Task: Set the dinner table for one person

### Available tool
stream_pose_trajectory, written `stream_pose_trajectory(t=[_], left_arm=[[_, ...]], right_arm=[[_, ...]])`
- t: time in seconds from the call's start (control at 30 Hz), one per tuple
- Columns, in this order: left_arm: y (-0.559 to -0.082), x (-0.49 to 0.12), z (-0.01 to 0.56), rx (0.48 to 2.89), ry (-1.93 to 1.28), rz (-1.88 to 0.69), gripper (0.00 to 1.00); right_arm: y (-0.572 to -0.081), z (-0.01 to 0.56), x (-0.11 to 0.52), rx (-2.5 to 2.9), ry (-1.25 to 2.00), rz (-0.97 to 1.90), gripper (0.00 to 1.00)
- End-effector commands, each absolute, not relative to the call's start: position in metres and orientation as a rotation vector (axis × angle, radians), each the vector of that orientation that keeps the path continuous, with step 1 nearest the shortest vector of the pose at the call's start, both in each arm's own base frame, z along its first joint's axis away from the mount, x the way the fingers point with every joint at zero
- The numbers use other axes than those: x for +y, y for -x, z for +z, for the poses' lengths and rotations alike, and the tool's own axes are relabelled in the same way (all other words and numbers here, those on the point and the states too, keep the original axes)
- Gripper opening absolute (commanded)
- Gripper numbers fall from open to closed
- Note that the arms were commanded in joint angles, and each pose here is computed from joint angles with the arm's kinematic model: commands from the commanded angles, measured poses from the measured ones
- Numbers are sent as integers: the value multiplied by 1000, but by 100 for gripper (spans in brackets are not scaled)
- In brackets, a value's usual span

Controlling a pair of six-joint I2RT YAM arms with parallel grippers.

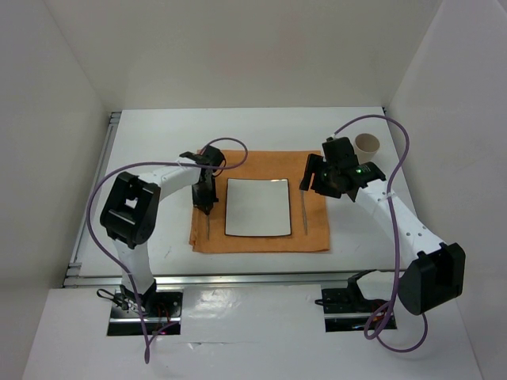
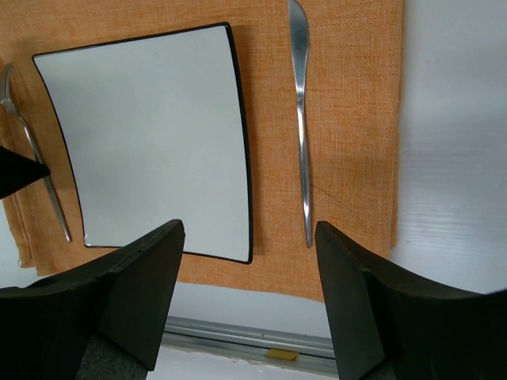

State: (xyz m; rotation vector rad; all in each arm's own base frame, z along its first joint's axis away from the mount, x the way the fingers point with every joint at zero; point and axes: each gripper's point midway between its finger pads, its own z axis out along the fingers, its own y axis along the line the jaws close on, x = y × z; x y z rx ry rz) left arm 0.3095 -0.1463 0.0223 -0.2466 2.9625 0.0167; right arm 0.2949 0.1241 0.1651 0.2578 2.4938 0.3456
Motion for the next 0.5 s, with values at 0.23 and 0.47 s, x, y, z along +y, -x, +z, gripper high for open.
stream_pose_trajectory(t=[0.23, 0.47], left_arm=[[-328, -150, 22, 2886, 180, 52, 0], [-331, -155, 33, 2835, 110, 73, 0]], right_arm=[[-299, 173, 126, 2480, -263, 344, 75], [-299, 173, 126, 2480, -263, 344, 75]])
